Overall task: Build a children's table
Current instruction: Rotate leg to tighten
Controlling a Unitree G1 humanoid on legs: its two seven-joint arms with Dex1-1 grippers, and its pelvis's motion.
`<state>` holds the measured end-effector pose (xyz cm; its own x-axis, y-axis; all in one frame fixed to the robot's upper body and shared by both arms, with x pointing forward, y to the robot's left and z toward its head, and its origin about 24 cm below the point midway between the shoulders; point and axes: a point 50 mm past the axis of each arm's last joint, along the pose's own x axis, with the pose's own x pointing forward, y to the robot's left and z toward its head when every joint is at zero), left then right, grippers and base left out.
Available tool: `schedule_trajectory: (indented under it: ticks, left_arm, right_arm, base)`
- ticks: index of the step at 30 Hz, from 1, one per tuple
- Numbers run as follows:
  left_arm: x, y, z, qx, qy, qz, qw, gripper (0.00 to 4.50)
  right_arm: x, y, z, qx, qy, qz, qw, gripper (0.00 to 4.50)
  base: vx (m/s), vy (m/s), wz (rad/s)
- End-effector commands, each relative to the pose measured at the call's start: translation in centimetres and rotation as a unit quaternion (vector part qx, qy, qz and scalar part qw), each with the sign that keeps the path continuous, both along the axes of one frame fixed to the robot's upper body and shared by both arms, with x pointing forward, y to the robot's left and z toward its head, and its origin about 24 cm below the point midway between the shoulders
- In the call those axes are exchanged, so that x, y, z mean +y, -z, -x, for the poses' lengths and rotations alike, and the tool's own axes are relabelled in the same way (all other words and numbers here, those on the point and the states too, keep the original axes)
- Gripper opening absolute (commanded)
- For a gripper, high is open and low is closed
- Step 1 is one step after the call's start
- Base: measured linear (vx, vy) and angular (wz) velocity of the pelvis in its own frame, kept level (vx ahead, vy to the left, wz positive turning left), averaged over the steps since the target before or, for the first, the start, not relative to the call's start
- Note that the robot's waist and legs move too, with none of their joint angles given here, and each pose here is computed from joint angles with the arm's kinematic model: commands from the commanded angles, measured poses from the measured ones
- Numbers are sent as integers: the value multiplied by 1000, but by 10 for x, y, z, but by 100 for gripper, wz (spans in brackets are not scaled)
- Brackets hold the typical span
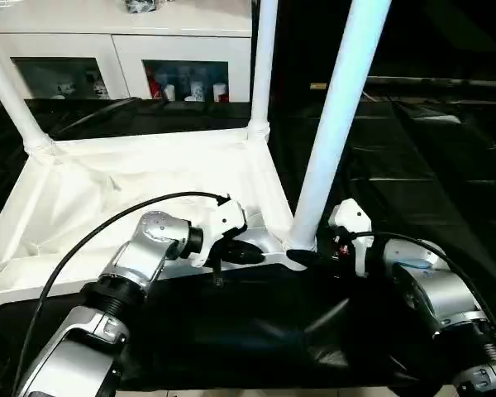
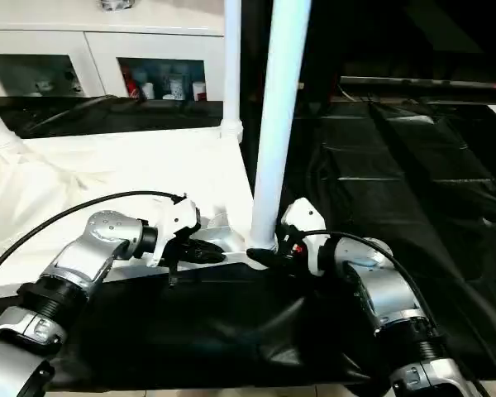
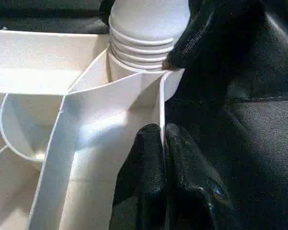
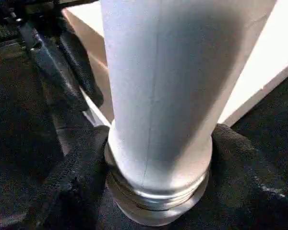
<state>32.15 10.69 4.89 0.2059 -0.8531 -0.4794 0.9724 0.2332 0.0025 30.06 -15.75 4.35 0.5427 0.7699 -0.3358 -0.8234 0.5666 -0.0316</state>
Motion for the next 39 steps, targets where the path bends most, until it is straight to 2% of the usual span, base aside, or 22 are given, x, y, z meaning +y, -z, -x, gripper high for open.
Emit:
schedule_trajectory:
  ticks: [1, 4, 5, 6, 8, 9, 11, 13, 15, 16, 17, 19, 20, 21, 22, 25, 29, 32, 36, 39]
  left_arm:
    - [-2, 13, -4, 6, -55, -18, 998, 0]
    - [-18, 18, -10, -4, -102, -15, 995, 0]
    - [-20, 18, -10, -5, -104, -16, 994, 0]
    - [-31, 20, -12, -13, -120, -19, 992, 0]
    - [-39, 20, -13, -18, -123, -22, 992, 0]
    - [-49, 21, -14, -27, -124, -27, 992, 0]
    - [-54, 21, -13, -31, -114, -30, 993, 0]
    - [-58, 20, -12, -30, -103, -25, 994, 0]
    - [-59, 20, -12, -29, -100, -24, 994, 0]
    - [-57, 19, -12, -28, -94, -23, 995, 0]
    - [-51, 19, -11, -22, -78, -20, 997, 0]
    - [-49, 19, -11, -21, -73, -19, 997, 0]
    - [-42, 18, -10, -18, -59, -17, 998, 0]
    - [-39, 18, -10, -16, -54, -16, 998, 0]
    - [-37, 18, -10, -17, -51, -15, 998, 0]
    - [-23, 14, -5, -17, -7, -5, 1000, 0]
    - [-14, 11, -1, -10, 25, 0, 1000, 0]
    - [0, 9, 12, 30, 83, 1, 996, 0]
    - [6, 9, 18, 54, 103, -1, 993, 0]
    - [9, 7, 16, 49, 97, 1, 994, 0]
  right_arm:
    - [-11, 7, -7, -4, 101, 6, 995, 274]
    - [-2, 19, -11, 2, 195, -11, 981, 273]
    - [-1, 19, -11, 2, 202, -13, 979, 273]
    - [11, 22, -14, 4, 245, -27, 969, 273]
    - [21, 23, -17, 3, 265, -32, 964, 272]
    - [36, 22, -21, -1, 279, -30, 960, 272]
    - [46, 19, -23, -2, 274, -40, 961, 272]
    - [61, 15, -22, -8, 244, -50, 968, 272]
    - [65, 15, -21, -11, 232, -52, 971, 272]
    - [67, 13, -20, -16, 214, -61, 975, 307]
    - [64, 9, -17, -28, 191, -81, 978, 307]
    - [62, 7, -16, -33, 186, -86, 978, 344]
    - [52, 3, -14, -44, 162, -89, 982, 344]
    - [49, 1, -13, -47, 152, -90, 983, 364]
    - [47, 1, -12, -47, 145, -90, 984, 364]
    - [29, -3, -2, -42, 70, -50, 995, 389]
    - [18, -7, 4, -38, 29, -34, 998, 389]
    - [4, -15, 7, -44, 0, -24, 999, 389]
    - [3, -16, 9, -43, -17, -20, 999, 389]
    - [5, -13, 14, -31, -47, -10, 998, 389]
  base:
    - [0, 0, 0]
    - [0, 0, 0]
    - [0, 0, 0]
    - [0, 0, 0]
    - [0, 0, 0]
    - [0, 0, 0]
    - [0, 0, 0]
    - [0, 0, 0]
    - [0, 0, 0]
    - [0, 0, 0]
    - [0, 0, 0]
    - [0, 0, 0]
    - [0, 0, 0]
    - [0, 0, 0]
    - [0, 0, 0]
    - [0, 0, 0]
    - [0, 0, 0]
    - [0, 0, 0]
    - [0, 0, 0]
    - [0, 0, 0]
